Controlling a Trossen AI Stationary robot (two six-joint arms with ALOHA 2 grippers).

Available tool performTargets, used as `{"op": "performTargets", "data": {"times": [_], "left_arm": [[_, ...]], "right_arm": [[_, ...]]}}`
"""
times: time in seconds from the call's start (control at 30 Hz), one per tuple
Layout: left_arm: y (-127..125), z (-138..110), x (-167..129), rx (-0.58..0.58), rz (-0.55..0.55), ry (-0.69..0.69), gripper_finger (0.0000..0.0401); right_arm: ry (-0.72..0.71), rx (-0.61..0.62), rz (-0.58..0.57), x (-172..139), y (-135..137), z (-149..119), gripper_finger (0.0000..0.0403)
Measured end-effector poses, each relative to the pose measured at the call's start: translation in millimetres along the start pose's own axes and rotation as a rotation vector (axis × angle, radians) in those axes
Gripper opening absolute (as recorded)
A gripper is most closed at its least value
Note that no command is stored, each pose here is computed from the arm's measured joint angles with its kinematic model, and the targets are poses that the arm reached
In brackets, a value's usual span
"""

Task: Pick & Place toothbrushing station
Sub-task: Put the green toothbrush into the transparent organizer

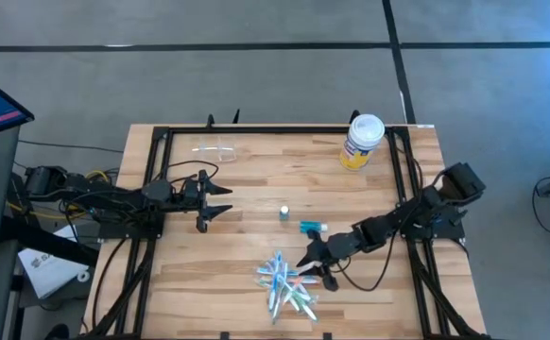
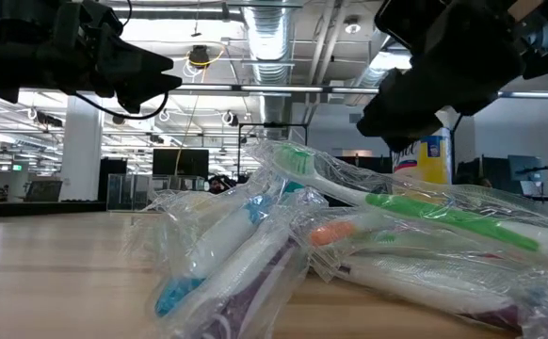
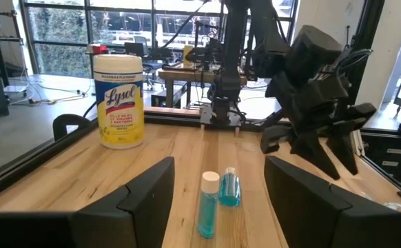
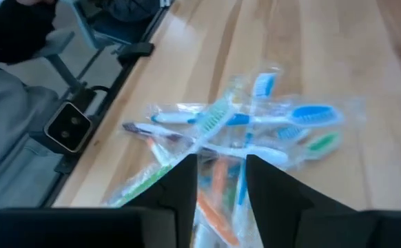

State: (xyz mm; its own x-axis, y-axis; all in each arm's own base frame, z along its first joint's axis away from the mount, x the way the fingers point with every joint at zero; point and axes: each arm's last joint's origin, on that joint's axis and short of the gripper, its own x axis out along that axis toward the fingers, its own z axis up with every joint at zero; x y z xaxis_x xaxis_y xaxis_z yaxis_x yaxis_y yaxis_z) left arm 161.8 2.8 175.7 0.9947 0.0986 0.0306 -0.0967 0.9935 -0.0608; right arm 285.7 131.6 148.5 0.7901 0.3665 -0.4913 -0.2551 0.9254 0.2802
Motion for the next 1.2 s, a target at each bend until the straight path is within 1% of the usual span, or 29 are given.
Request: {"op": "performTargets", "data": {"times": [0.1, 0.23, 0.43, 0.6, 0.7, 0.87, 1.2], "left_arm": [[0.0, 0.0, 0.0, 0.0, 0.0, 0.0, 0.0218], [0.0, 0.0, 0.0, 0.0, 0.0, 0.0, 0.0218], [0.0, 0.0, 0.0, 0.0, 0.0, 0.0, 0.0218], [0.0, 0.0, 0.0, 0.0, 0.0, 0.0, 0.0218], [0.0, -0.1, 0.0, 0.0, 0.0, 0.001, 0.0218], [0.0, -0.1, 0.0, 0.0, 0.0, 0.001, 0.0218], [0.0, -0.1, 0.0, 0.0, 0.0, 0.001, 0.0218]], "right_arm": [[0.015, 0.024, 0.038, 6.9, 1.1, 2.2, 0.0135], [0.02, 0.026, 0.074, 15.6, 4.5, 7.1, 0.0154], [0.102, 0.07, 0.052, 33.6, 2.9, 4.5, 0.0172], [0.132, 0.084, 0.086, 39.9, 1.1, 10.2, 0.018], [0.117, 0.084, 0.098, 39.9, 1.9, 14.5, 0.0179], [0.125, 0.125, 0.094, 39.7, 1.7, 13.5, 0.0168], [0.141, 0.138, 0.087, 39.7, 1.1, 11.9, 0.0147]]}}
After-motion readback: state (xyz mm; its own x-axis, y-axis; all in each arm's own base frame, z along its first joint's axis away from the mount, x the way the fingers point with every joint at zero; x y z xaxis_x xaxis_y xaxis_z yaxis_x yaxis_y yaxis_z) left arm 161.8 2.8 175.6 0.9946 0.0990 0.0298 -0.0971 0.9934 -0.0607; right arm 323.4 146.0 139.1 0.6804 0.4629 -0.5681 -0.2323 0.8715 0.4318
